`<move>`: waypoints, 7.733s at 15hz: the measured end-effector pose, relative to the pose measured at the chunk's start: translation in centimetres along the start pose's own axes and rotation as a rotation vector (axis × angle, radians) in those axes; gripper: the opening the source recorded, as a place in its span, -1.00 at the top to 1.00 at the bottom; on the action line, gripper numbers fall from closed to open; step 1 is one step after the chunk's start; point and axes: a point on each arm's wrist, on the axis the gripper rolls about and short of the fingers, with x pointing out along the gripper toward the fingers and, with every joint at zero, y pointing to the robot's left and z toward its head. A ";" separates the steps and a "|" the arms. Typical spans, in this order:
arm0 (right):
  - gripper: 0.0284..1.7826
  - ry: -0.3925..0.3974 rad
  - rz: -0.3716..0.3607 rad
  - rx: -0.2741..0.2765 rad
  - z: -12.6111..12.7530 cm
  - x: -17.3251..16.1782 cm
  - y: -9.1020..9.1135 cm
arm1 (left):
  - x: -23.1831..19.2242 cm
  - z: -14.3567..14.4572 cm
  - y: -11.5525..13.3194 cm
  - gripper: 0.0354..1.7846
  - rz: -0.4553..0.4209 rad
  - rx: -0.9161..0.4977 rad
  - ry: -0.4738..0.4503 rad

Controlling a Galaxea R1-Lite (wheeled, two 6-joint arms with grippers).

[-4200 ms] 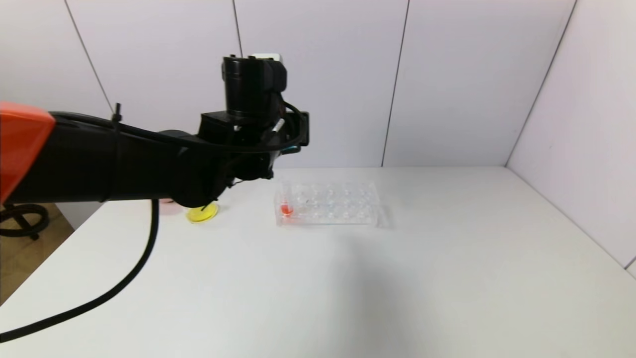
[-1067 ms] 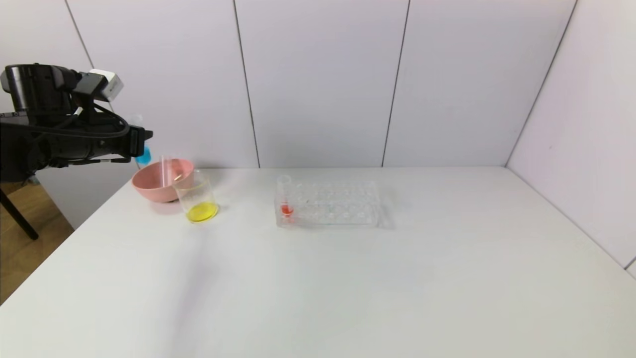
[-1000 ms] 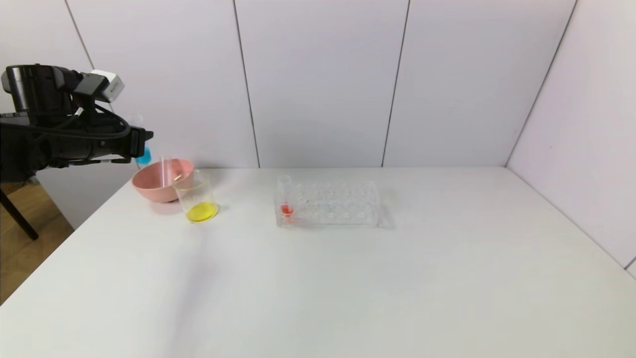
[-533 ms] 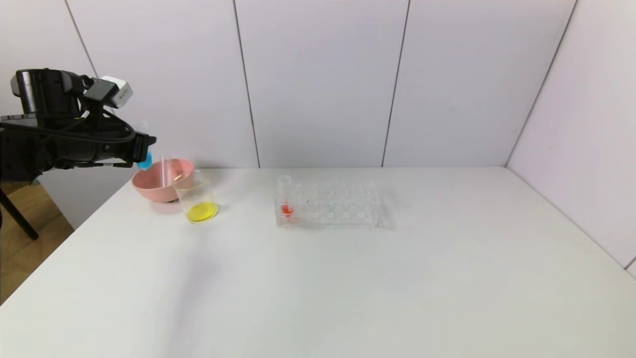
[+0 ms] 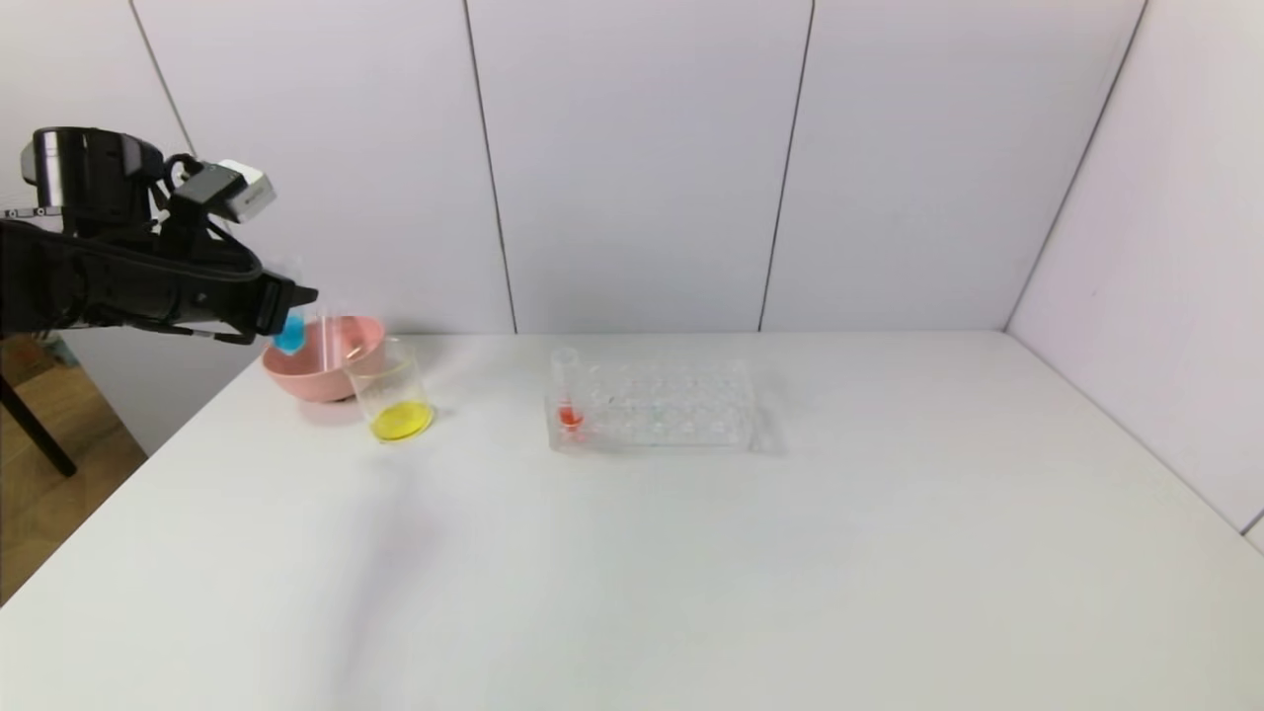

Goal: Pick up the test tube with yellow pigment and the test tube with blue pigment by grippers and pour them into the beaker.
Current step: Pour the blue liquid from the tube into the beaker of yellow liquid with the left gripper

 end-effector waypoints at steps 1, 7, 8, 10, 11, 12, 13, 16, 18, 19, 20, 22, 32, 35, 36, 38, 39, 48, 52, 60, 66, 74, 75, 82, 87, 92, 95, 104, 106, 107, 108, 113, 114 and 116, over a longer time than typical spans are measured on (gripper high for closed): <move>-0.92 0.000 0.000 0.000 0.0 0.0 0.0 | -0.2 0.3 0.1 0.52 -0.008 0.019 0.017; -0.92 0.000 0.000 0.000 0.0 0.0 0.0 | -0.8 1.7 0.5 0.52 -0.072 0.159 0.125; -0.92 0.000 0.000 0.000 0.0 0.0 0.0 | -0.6 1.7 0.6 0.52 -0.081 0.188 0.134; -0.92 0.000 0.000 0.000 0.0 0.0 0.0 | -0.2 1.7 0.7 0.52 -0.099 0.257 0.151; -0.92 0.000 0.000 0.000 0.0 0.0 0.0 | 0.0 1.8 0.8 0.52 -0.109 0.294 0.160; -0.92 0.000 0.000 0.000 0.0 0.0 0.0 | 0.2 1.8 0.8 0.52 -0.119 0.328 0.168; -0.92 0.000 0.000 0.000 0.0 0.0 0.0 | 0.4 1.9 0.9 0.52 -0.129 0.360 0.174; -0.92 0.000 0.000 0.000 0.0 0.0 0.0 | 0.8 2.1 1.1 0.52 -0.156 0.435 0.196; -0.92 0.000 0.000 0.000 0.0 0.0 0.0 | 1.2 2.5 1.4 0.52 -0.168 0.482 0.201; -0.92 0.000 0.000 0.000 0.0 0.0 0.0 | 1.4 2.7 1.5 0.52 -0.179 0.508 0.209; -0.92 0.000 0.000 0.000 0.0 0.0 0.0 | 1.7 2.8 1.6 0.52 -0.193 0.539 0.217; -0.92 0.000 0.000 0.000 0.0 0.0 0.0 | 2.6 2.6 1.8 0.52 -0.212 0.600 0.221; -0.92 0.000 0.000 0.000 0.0 0.0 0.0 | 5.3 1.8 1.2 0.52 -0.230 0.762 0.221; -0.92 0.000 0.000 0.000 0.0 0.0 0.0 | 5.7 1.7 0.9 0.52 -0.222 0.795 0.239; -0.92 0.000 0.000 0.000 0.0 0.0 0.0 | 5.8 1.7 0.9 0.52 -0.221 0.806 0.246; -0.92 0.000 0.000 0.000 0.0 0.0 0.0 | 6.0 1.5 0.8 0.52 -0.215 0.836 0.266; -0.92 0.000 0.000 0.000 0.0 0.0 0.0 | 6.2 1.5 0.6 0.52 -0.208 0.847 0.279; -0.92 0.000 0.000 0.000 0.0 0.0 0.0 | 6.8 1.6 -0.1 0.52 -0.168 0.885 0.337; -0.92 0.000 0.000 0.000 0.0 0.0 0.0 | 6.8 1.6 -0.1 0.52 -0.151 0.928 0.367; -0.92 0.000 0.000 0.000 0.0 0.0 0.0 | 7.7 1.6 -1.0 0.52 -0.149 1.040 0.390; -0.92 0.000 0.000 0.000 0.0 0.0 0.0 | 7.9 1.5 -1.2 0.52 -0.167 1.104 0.388; -0.92 0.000 0.000 0.000 0.0 0.0 0.0 | 7.8 1.8 -1.1 0.52 -0.164 1.170 0.375; -0.92 0.000 0.000 0.000 0.0 0.0 0.0 | 7.8 1.8 -1.1 0.52 -0.160 1.183 0.370; -0.92 0.000 0.000 0.000 0.0 0.0 0.0 | 7.8 1.9 -1.0 0.52 -0.149 1.214 0.376; -0.92 0.000 0.000 0.000 0.0 0.0 0.0 | 7.8 1.9 -1.2 0.52 -0.154 1.218 0.398; -0.92 0.000 0.000 0.000 0.0 0.0 0.0 | 7.7 1.7 -1.6 0.52 -0.169 1.222 0.439; -0.92 0.000 0.000 0.000 0.0 0.0 0.0 | 7.6 1.7 -1.9 0.52 -0.175 1.225 0.472; -0.92 -0.001 0.000 0.000 0.0 0.0 0.0 | 7.5 1.8 -2.3 0.52 -0.155 1.237 0.514; -0.92 -0.001 0.000 0.000 0.0 0.0 0.0 | 7.5 1.9 -2.4 0.52 -0.155 1.238 0.514; -0.92 0.000 0.000 0.000 0.0 0.0 0.0 | 7.5 1.9 -2.5 0.52 -0.151 1.240 0.519; -0.92 0.000 0.000 0.000 0.0 0.0 0.0 | 7.5 1.9 -2.5 0.52 -0.140 1.244 0.536; -0.92 -0.001 0.000 0.000 0.0 0.0 0.0 | 7.6 2.0 -2.8 0.52 -0.130 1.252 0.555; -0.92 0.000 0.000 0.000 0.0 0.0 0.0 | 7.6 1.9 -2.9 0.52 -0.130 1.252 0.557; -0.92 0.000 0.000 0.000 0.0 0.0 0.0 | 7.7 2.0 -2.9 0.52 -0.128 1.254 0.561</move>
